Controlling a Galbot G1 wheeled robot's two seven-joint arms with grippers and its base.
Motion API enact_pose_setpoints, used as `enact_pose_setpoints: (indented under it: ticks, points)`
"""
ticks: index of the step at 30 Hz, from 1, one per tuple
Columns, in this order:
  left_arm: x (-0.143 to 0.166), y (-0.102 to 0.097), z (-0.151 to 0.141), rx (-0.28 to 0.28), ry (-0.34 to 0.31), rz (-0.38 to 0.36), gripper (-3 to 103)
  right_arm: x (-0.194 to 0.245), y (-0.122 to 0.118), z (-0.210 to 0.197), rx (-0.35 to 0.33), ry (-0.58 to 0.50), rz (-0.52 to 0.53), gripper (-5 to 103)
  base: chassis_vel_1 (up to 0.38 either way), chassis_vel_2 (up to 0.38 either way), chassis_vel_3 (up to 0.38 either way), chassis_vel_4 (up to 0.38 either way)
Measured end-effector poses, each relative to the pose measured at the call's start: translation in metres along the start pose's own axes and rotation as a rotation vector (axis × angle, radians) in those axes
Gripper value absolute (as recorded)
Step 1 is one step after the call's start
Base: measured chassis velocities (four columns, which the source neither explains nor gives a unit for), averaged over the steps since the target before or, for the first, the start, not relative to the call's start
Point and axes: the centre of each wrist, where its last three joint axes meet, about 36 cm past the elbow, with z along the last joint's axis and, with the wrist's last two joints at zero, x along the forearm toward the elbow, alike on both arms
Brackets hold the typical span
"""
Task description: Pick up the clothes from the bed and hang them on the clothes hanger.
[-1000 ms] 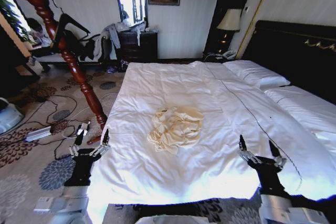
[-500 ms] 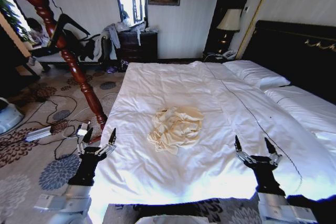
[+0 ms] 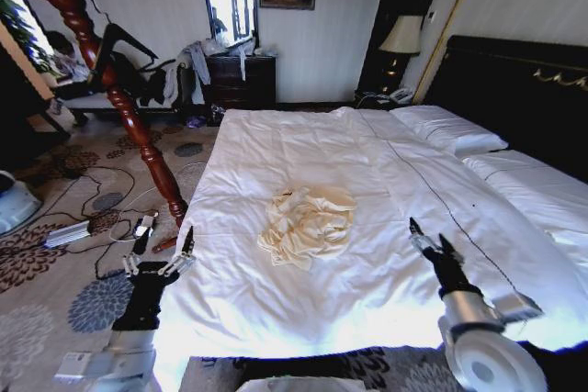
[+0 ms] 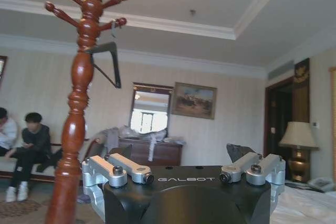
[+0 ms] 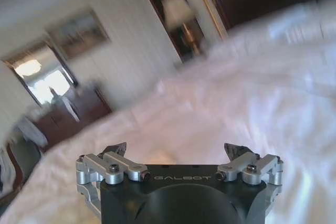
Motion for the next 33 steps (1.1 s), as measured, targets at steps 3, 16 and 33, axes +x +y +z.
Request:
enact_pose_setpoints:
  ticks: [3, 16, 33]
  points:
    - [0.0, 0.001, 0.001, -0.008, -0.003, -0.016, 100, -0.015, 0.003, 0.003, -0.072, 0.112, 0.024, 100, 0.0, 0.0, 0.0, 0.0]
    - [0.003, 0.003, 0.006, -0.058, 0.002, -0.068, 100, -0.065, 0.041, 0.099, -0.015, 0.473, -0.133, 100, 0.0, 0.0, 0.0, 0.0]
    - [-0.001, 0.009, -0.003, -0.06, -0.021, -0.077, 100, -0.107, 0.069, 0.155, 0.009, 0.48, -0.224, 65, 0.0, 0.0, 0.0, 0.0]
